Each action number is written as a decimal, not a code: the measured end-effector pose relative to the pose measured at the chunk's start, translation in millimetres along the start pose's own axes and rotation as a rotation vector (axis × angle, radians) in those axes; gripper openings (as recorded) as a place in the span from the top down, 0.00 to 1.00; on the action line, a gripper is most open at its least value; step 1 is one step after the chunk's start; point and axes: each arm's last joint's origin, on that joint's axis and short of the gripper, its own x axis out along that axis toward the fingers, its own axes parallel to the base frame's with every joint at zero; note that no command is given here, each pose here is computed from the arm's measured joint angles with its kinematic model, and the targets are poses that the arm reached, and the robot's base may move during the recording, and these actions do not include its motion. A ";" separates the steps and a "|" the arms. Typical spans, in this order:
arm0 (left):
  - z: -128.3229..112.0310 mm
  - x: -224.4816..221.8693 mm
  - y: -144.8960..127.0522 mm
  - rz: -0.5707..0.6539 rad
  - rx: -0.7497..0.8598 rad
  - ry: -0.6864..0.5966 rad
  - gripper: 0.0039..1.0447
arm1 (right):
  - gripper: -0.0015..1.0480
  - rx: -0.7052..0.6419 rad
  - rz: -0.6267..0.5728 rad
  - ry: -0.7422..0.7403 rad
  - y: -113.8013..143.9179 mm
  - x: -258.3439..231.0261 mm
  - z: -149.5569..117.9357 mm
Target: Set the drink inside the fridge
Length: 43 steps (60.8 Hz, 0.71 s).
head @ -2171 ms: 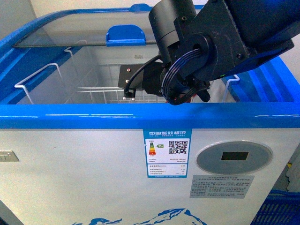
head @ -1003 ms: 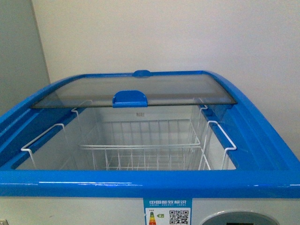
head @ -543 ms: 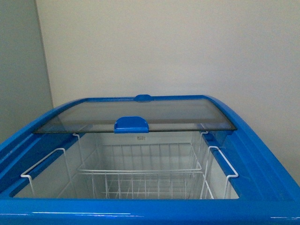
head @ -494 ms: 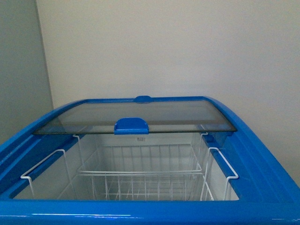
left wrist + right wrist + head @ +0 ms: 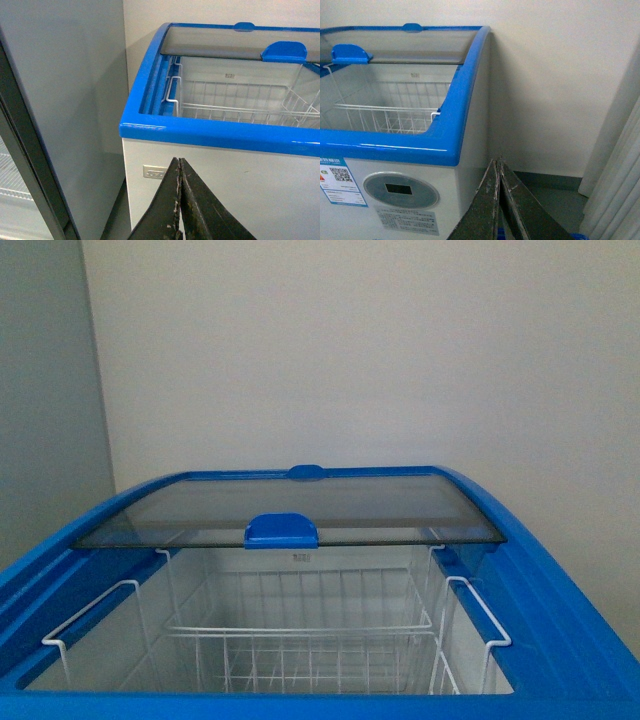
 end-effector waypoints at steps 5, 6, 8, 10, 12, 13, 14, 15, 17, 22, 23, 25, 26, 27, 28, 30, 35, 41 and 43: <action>0.0 0.0 0.0 0.000 0.000 0.000 0.98 | 0.97 0.000 0.000 -0.001 0.0 -0.1 -2.0; 0.0 0.0 0.0 0.000 0.000 0.000 0.98 | 0.97 0.000 0.000 -0.001 0.0 -0.1 -2.2; 0.0 0.0 0.0 0.000 0.000 0.000 0.98 | 0.97 0.000 0.000 -0.001 -0.1 -0.1 -2.8; 0.0 0.0 0.0 0.000 0.000 0.000 0.98 | 0.97 0.000 0.000 -0.002 -0.1 -0.2 -3.4; 0.0 0.0 0.0 0.000 0.000 0.000 0.98 | 0.97 0.000 0.000 -0.002 -0.1 -0.1 -4.5; 0.0 0.0 0.0 0.000 0.000 0.000 0.98 | 0.97 0.000 0.000 -0.002 -0.1 -0.1 -4.9; 0.0 0.0 0.0 0.000 0.000 0.000 0.98 | 0.97 0.000 0.000 -0.002 -0.1 -0.1 -5.6; 0.0 0.0 0.0 0.000 0.000 0.000 0.98 | 0.97 0.000 0.000 -0.001 -0.1 -0.1 -6.1; 0.0 0.0 0.0 0.000 0.000 0.000 0.98 | 0.97 0.000 0.000 0.000 -0.1 0.0 -7.2; 0.0 0.0 0.0 0.000 0.000 0.000 0.98 | 0.97 0.000 -0.001 -0.009 -0.2 -0.5 -11.4; 0.0 0.0 0.0 0.000 0.000 0.000 0.98 | 0.97 0.000 -0.001 -0.008 -0.2 -0.4 -13.8; 0.0 0.0 0.0 0.000 0.000 0.000 0.98 | 0.97 0.000 -0.002 -0.006 -0.2 -0.4 -15.8; 0.0 0.0 0.0 0.001 0.000 0.000 0.98 | 0.97 0.000 0.002 -0.008 -0.1 -0.5 -15.6; 0.0 0.0 0.0 0.000 0.000 0.000 0.98 | 0.97 -0.001 0.001 -0.009 -0.2 -0.5 -15.5; 0.0 0.0 0.0 -0.001 0.000 0.000 0.98 | 0.97 0.000 0.000 -0.011 -0.2 -0.6 -15.3; 0.0 0.0 0.0 0.000 0.000 0.000 0.98 | 0.97 0.000 -0.001 -0.011 -0.2 -0.6 -15.4; 0.0 0.0 0.0 0.000 0.000 0.000 0.98 | 0.97 0.000 0.001 -0.014 -0.2 -0.8 -15.1; 0.0 0.0 0.0 0.000 0.000 0.000 0.98 | 0.97 -0.002 0.001 -0.015 -0.2 -0.8 -15.0; 0.0 0.0 0.0 0.000 0.000 0.000 0.98 | 0.93 -0.002 0.001 -0.015 -0.2 -0.9 -15.0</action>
